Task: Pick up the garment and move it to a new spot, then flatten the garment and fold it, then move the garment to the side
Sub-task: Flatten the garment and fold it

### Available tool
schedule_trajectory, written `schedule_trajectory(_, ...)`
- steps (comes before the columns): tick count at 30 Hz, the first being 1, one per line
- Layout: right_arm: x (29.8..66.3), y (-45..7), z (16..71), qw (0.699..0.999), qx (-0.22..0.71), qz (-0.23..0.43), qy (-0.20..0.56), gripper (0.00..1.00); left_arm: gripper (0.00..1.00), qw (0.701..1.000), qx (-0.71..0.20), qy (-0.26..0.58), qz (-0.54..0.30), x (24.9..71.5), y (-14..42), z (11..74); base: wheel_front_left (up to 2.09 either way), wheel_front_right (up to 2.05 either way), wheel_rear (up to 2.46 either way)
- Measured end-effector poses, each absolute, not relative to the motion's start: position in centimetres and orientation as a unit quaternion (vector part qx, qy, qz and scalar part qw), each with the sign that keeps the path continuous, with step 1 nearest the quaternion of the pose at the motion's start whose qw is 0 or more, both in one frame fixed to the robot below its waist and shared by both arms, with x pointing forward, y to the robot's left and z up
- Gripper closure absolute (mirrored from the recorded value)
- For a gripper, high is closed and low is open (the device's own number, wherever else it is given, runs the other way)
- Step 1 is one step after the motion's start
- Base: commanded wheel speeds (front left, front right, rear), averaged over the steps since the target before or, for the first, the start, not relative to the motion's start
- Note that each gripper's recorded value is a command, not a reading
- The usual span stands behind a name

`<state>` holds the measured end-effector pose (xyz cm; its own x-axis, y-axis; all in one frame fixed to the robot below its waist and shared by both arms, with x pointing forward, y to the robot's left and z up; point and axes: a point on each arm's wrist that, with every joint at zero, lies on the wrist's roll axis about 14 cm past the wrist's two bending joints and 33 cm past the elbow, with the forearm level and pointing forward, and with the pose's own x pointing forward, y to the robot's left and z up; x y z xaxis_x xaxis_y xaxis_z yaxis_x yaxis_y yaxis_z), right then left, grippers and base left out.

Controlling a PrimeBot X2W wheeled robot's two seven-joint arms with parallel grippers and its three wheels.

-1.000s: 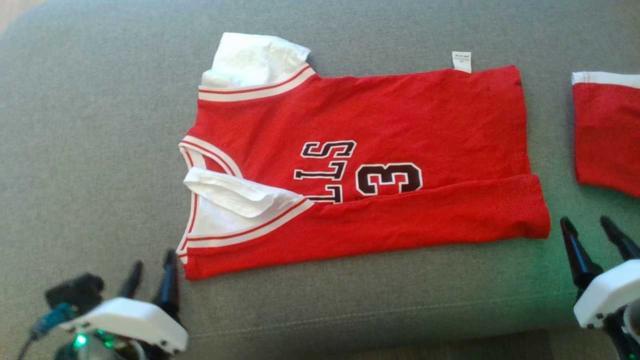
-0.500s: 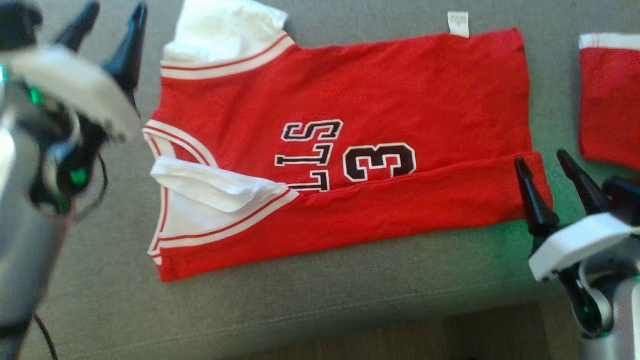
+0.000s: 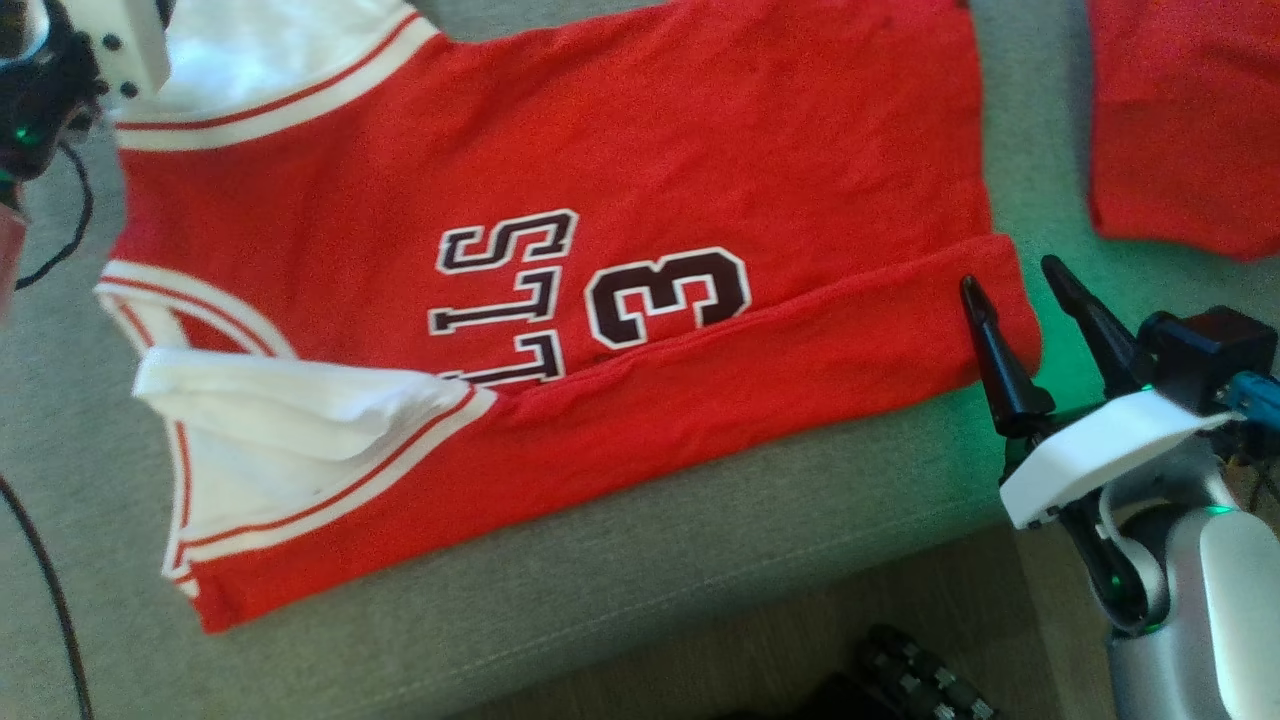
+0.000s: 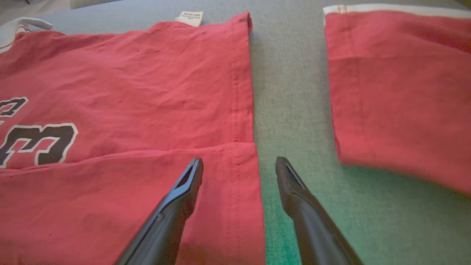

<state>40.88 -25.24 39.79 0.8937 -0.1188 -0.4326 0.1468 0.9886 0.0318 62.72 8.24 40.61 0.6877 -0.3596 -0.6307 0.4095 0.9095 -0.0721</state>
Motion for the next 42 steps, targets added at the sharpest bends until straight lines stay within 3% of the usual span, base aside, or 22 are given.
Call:
schedule_trajectory(6,39.7,-26.3,39.2,0.969,0.035,-0.088,0.228,0.00,0.00,0.900,0.079,0.377,-0.203,62.9,8.9,36.9,0.00,0.00,0.00)
schedule_trajectory(15,39.8,-26.8,39.2,0.969,0.034,-0.096,0.224,0.00,0.00,0.900,0.088,0.386,-0.183,64.2,9.8,36.2,0.00,0.00,0.00)
schedule_trajectory(16,39.8,-26.8,39.2,0.969,0.035,-0.096,0.224,0.00,0.05,0.899,0.087,0.389,-0.183,64.2,9.9,36.1,0.00,0.00,0.00)
schedule_trajectory(17,39.8,-26.8,39.1,0.969,0.035,-0.096,0.224,0.00,0.16,0.897,0.084,0.393,-0.185,64.1,9.8,36.0,0.00,0.00,0.00)
schedule_trajectory(19,39.8,-26.8,39.1,0.969,0.035,-0.096,0.225,0.00,0.50,0.892,0.082,0.402,-0.190,63.9,9.7,35.8,0.00,0.00,0.00)
schedule_trajectory(23,39.8,-26.8,39.1,0.969,0.036,-0.097,0.224,0.00,0.73,0.886,0.078,0.412,-0.200,63.7,9.3,35.7,0.00,0.00,0.00)
schedule_trajectory(25,39.8,-26.8,39.1,0.969,0.037,-0.098,0.223,0.00,1.00,0.884,0.078,0.414,-0.201,63.7,9.2,35.6,0.00,0.00,0.00)
schedule_trajectory(32,40.6,-27.0,39.8,0.972,0.036,-0.098,0.211,0.00,1.00,0.880,0.072,0.419,-0.212,63.6,8.8,35.5,0.00,0.00,0.00)
schedule_trajectory(42,44.1,-25.7,42.8,0.984,0.035,-0.067,0.162,0.00,1.00,0.923,0.059,0.315,-0.212,64.8,8.8,39.8,0.00,0.00,0.00)
